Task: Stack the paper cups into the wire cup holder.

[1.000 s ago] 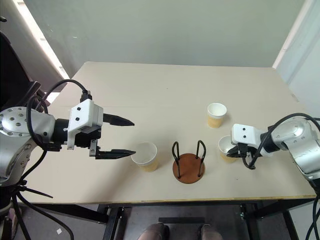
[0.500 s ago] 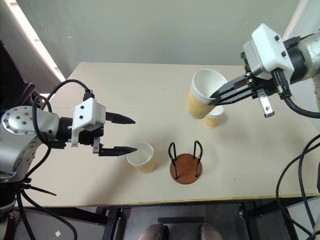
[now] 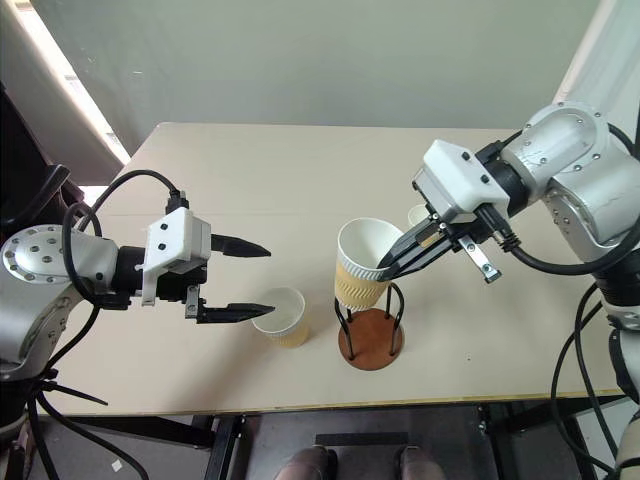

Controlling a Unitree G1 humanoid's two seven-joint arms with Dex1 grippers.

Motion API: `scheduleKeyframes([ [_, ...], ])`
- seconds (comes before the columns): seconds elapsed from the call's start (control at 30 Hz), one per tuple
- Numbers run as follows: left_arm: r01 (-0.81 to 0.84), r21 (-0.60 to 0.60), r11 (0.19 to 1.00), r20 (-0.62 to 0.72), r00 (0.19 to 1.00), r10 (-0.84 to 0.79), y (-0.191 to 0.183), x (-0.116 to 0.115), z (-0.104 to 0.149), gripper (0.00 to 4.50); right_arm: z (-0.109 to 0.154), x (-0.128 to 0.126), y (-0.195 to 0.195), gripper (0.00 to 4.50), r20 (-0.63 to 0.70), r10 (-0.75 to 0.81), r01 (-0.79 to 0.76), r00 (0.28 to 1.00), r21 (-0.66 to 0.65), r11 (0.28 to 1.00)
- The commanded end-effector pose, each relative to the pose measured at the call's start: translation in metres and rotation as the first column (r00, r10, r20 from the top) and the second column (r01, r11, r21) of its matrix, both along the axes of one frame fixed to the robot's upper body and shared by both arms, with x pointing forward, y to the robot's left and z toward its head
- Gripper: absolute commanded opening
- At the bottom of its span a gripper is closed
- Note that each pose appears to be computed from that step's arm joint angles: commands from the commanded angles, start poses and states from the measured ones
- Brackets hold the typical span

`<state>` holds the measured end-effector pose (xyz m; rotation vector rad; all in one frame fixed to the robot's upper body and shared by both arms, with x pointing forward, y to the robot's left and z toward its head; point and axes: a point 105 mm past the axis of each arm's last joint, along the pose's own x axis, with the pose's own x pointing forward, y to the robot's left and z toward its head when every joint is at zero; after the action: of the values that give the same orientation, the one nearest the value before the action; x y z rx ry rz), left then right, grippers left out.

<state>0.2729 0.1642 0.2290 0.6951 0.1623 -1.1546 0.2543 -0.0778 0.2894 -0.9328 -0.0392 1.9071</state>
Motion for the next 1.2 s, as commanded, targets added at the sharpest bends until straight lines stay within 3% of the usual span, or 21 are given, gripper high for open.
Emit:
scheduleKeyframes([
  [0.03, -0.007, -0.003, 1.000, 0.041, 0.999, 0.008, -0.001, -0.003, 0.011, 4.50, -0.004, 0.004, -0.001, 0.02, 0.019, -0.011, 0.012, 1.000, -0.023, 1.000],
  [0.67, -0.045, 0.010, 0.999, 0.043, 0.998, 0.044, -0.002, -0.005, 0.015, 4.50, -0.037, 0.016, -0.007, 0.02, 0.085, -0.010, 0.024, 0.996, -0.169, 0.985],
  [0.8, -0.044, 0.010, 0.999, 0.045, 0.998, 0.044, -0.003, -0.004, 0.014, 4.50, -0.038, 0.017, -0.007, 0.85, 0.087, -0.010, 0.025, 0.996, -0.171, 0.985],
  [1.03, -0.047, -0.007, 0.999, 0.075, 0.996, 0.047, -0.006, 0.004, 0.017, 4.50, -0.031, 0.025, -0.014, 3.19, 0.133, -0.047, 0.069, 0.990, -0.165, 0.984],
  [1.1, -0.061, -0.024, 0.998, 0.119, 0.991, 0.063, -0.010, 0.013, 0.020, 4.50, -0.020, 0.042, -0.018, 3.19, 0.171, -0.118, 0.141, 0.978, -0.127, 0.982],
  [1.2, -0.133, -0.071, 0.989, 0.201, 0.969, 0.145, -0.019, 0.038, 0.027, 4.50, -0.012, 0.087, -0.029, 3.19, 0.240, -0.323, 0.345, 0.915, -0.054, 0.937],
])
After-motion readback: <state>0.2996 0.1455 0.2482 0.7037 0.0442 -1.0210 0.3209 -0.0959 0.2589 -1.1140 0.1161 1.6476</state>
